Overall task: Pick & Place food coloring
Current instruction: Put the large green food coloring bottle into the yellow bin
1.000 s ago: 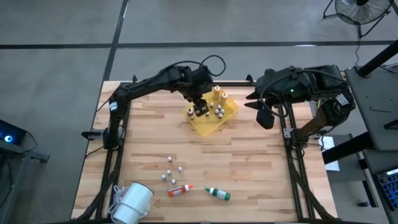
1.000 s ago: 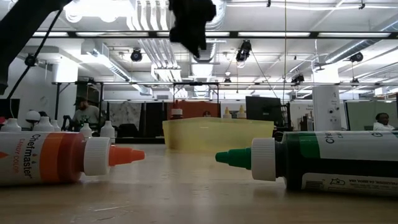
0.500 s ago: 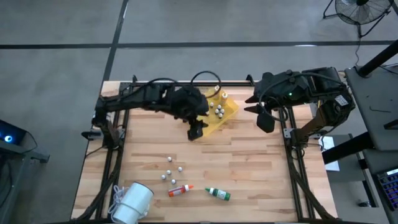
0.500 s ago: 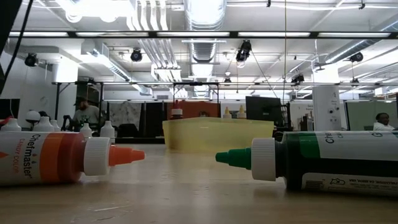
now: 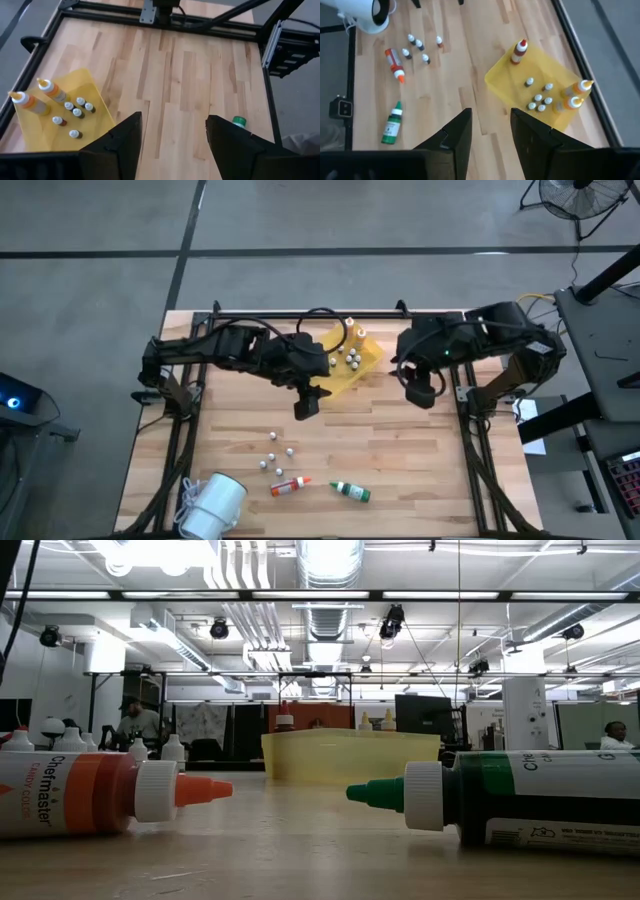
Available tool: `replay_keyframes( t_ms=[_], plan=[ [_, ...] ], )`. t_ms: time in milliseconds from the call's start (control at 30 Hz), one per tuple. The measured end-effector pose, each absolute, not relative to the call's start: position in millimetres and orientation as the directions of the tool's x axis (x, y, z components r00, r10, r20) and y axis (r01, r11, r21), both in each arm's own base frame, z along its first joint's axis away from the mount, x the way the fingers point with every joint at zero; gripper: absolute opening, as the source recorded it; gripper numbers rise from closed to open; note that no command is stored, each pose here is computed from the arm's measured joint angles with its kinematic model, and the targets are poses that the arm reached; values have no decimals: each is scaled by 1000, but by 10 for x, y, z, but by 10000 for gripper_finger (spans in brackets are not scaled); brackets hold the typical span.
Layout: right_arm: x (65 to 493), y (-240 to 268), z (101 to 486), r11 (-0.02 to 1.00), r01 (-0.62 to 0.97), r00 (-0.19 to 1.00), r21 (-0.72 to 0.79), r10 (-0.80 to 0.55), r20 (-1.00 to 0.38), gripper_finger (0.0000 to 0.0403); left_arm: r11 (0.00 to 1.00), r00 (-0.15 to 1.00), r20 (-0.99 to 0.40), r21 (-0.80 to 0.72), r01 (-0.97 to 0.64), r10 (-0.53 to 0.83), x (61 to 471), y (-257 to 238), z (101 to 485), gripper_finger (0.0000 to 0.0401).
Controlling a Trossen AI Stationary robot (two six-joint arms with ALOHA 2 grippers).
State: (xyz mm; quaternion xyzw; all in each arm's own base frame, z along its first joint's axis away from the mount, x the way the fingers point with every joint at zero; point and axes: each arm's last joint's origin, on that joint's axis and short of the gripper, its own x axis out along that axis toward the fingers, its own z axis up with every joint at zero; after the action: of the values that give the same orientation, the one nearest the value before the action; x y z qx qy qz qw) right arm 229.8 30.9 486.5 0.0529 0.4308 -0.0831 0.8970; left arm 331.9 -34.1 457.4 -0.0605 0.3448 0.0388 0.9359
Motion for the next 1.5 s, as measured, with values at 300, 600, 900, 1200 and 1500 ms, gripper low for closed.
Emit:
replay_keyframes(
  t_ms=[300, 600, 900, 1200, 1500],
  plan=[
    [2365, 684, 4647, 985, 157, 580, 68, -36, -814, 130, 988, 762, -647, -111, -107, 10, 3307, -437, 4360, 180],
    [2522, 1105, 4232, 973, 176, 554, 150, 28, -832, 132, 978, 818, -575, -184, -96, -28, 3008, -507, 4271, 178],
    [2621, 1413, 3894, 946, 215, 552, 242, 87, -830, 145, 977, 844, -532, -209, -51, -69, 2651, -560, 4178, 178],
    [2840, 1713, 3637, 933, 184, 506, 308, 179, -844, 166, 979, 837, -543, -200, -49, -69, 2398, -508, 4024, 179],
    [2986, 1909, 3435, 927, 185, 448, 326, 216, -867, 215, 979, 847, -527, -202, -43, -72, 2318, -490, 4036, 179]
  ],
)
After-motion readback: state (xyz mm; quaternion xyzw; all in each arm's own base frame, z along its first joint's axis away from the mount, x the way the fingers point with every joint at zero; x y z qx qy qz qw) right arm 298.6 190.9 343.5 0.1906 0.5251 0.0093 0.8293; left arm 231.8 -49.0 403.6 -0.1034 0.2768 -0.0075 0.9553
